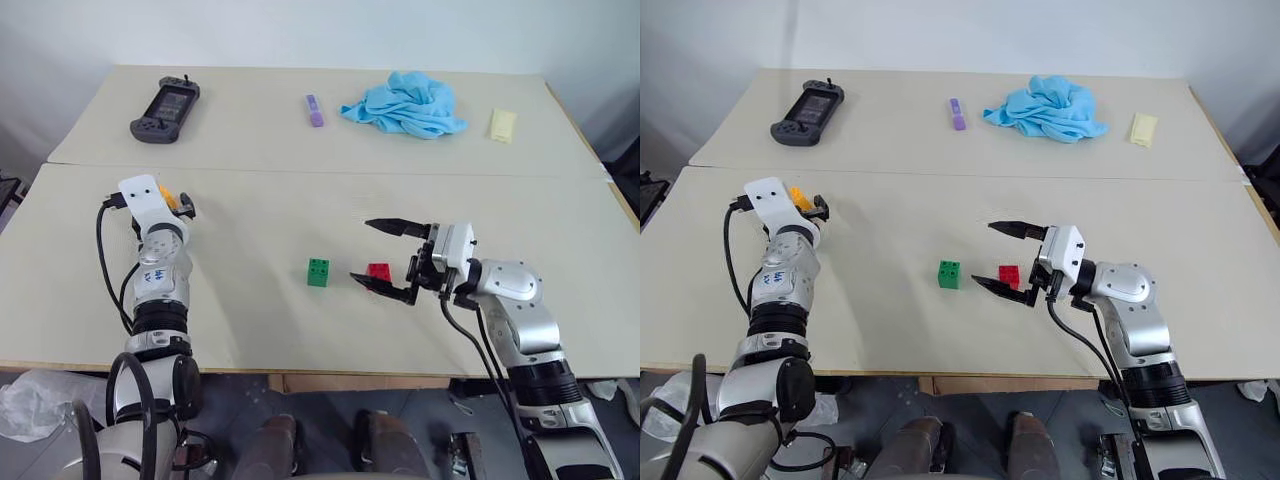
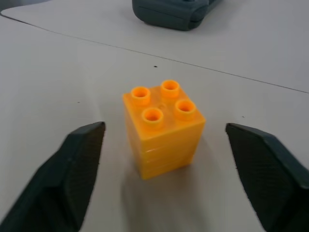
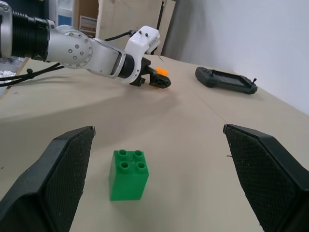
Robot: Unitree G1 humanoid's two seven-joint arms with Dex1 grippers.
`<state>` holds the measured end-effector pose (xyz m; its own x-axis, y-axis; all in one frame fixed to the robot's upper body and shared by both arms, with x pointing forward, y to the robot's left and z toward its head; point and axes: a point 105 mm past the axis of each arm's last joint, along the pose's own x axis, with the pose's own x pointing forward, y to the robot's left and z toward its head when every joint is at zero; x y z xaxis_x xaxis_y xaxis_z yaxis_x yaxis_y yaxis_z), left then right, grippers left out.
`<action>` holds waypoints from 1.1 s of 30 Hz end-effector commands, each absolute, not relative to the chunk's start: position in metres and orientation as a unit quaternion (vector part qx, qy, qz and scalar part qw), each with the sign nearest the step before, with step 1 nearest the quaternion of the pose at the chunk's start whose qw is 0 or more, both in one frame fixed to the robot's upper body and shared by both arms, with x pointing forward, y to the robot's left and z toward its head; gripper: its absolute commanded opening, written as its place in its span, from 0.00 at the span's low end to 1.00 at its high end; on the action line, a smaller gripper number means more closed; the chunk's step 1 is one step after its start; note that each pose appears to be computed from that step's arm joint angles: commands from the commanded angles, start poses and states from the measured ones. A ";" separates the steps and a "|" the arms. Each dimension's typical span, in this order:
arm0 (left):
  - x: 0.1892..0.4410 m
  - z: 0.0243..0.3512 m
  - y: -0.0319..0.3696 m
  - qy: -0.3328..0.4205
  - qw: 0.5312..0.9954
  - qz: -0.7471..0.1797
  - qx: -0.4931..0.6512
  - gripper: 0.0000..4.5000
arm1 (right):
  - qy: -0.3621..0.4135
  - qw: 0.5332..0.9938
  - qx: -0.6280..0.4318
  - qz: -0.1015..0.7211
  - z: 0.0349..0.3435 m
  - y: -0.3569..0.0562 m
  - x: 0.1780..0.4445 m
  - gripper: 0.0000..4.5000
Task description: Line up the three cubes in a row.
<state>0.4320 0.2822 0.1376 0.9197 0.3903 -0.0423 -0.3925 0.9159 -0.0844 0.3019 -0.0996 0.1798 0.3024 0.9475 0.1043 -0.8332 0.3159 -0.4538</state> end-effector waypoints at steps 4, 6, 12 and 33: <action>0.435 0.158 0.283 -0.020 0.982 0.188 -0.031 0.45 | -0.197 0.791 -0.163 0.556 0.188 -0.100 0.299 1.00; 0.435 0.160 0.281 -0.025 0.985 0.171 -0.018 0.33 | -0.198 0.792 -0.163 0.555 0.188 -0.099 0.299 1.00; 0.420 0.195 0.256 -0.112 0.991 -0.067 0.006 0.33 | -0.194 0.798 -0.165 0.546 0.185 -0.102 0.298 1.00; 0.353 0.140 0.173 0.033 0.727 -0.651 0.215 0.33 | -0.135 0.830 -0.199 0.504 0.190 -0.148 0.261 1.00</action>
<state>0.3536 0.1703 0.1378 0.1614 -0.9386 -0.3048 0.9653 0.0858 0.2468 0.2663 -0.1486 0.1797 0.4580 0.8890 -0.0037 -0.7980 0.4093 -0.4423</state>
